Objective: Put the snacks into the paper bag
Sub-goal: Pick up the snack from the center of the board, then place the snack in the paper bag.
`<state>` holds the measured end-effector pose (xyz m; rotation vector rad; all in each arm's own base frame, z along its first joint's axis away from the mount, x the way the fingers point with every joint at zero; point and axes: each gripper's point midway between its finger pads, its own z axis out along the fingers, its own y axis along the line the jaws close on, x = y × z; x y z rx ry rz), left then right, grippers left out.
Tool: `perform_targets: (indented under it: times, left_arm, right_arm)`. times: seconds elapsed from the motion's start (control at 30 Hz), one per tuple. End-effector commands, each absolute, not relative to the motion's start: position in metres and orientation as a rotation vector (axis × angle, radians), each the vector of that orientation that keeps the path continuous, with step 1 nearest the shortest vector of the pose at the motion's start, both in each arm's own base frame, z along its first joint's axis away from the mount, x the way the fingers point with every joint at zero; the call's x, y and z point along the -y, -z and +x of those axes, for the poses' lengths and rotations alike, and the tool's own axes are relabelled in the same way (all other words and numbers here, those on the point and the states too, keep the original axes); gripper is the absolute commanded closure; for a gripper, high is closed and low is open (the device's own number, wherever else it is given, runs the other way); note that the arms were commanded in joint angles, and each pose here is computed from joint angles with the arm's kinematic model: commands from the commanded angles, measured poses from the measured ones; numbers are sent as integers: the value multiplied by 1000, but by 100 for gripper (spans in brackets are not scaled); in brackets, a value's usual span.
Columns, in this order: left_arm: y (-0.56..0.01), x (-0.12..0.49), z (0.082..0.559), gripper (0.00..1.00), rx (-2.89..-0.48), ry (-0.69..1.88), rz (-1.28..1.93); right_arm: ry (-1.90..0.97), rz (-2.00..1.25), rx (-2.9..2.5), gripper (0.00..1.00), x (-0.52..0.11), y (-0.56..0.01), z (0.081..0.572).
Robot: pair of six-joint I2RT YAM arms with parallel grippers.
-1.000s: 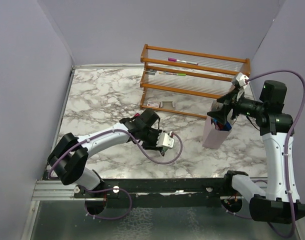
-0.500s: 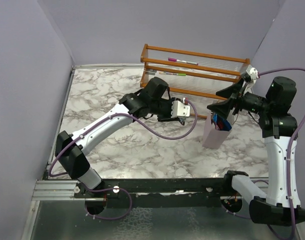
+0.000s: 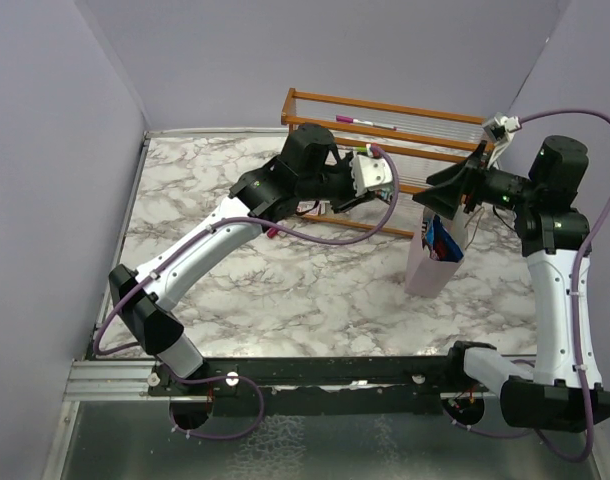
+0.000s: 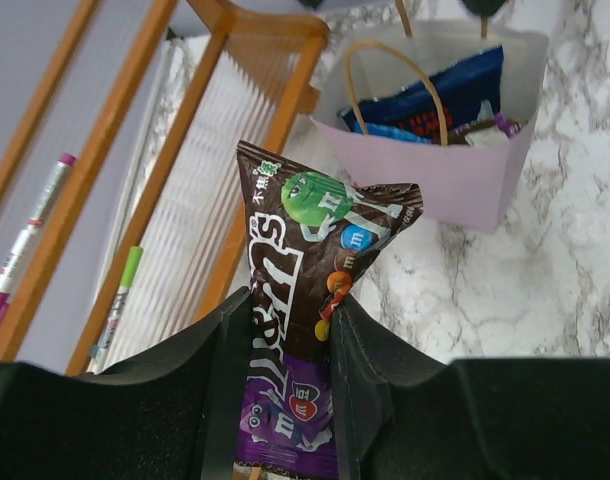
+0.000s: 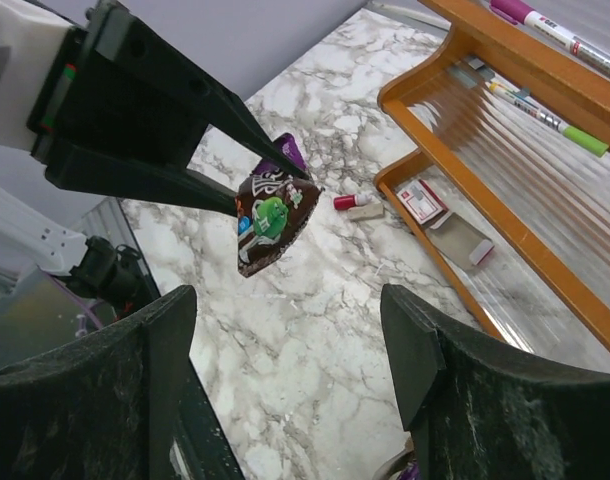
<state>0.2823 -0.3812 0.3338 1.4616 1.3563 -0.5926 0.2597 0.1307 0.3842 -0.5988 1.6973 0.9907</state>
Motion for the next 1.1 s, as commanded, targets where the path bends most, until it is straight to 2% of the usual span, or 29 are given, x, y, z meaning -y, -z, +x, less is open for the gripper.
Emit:
perform_targets:
  times: [0.0,0.33,0.63,0.77,0.93,1.07]
  left_arm:
    - [-374,396,287,64,-1315,629,1342]
    - [-379,416,285,64,-1289,654,1347]
    - [-376,424,284,64,-1293,645,1351]
    - [-375,425,283,64,-1291,643,1353]
    - [-374,427,281,64,-1292,638,1352]
    - [-366,429,279,64,-1297,648,1371]
  right_arm:
    - [-1064,-596,-1683,27,-136,-399,261]
    - [-1219,-591,-1719,30,-148,-392,266]
    - [-1255,-567,-1749,53,-151,-378,272]
    - [-1260,-562,-1749,67,-151,-375,274]
    - [-1253,-551,-1756,74,-151,-370,276]
    - [-1236,-543,-1756,86,-150,-368,278]
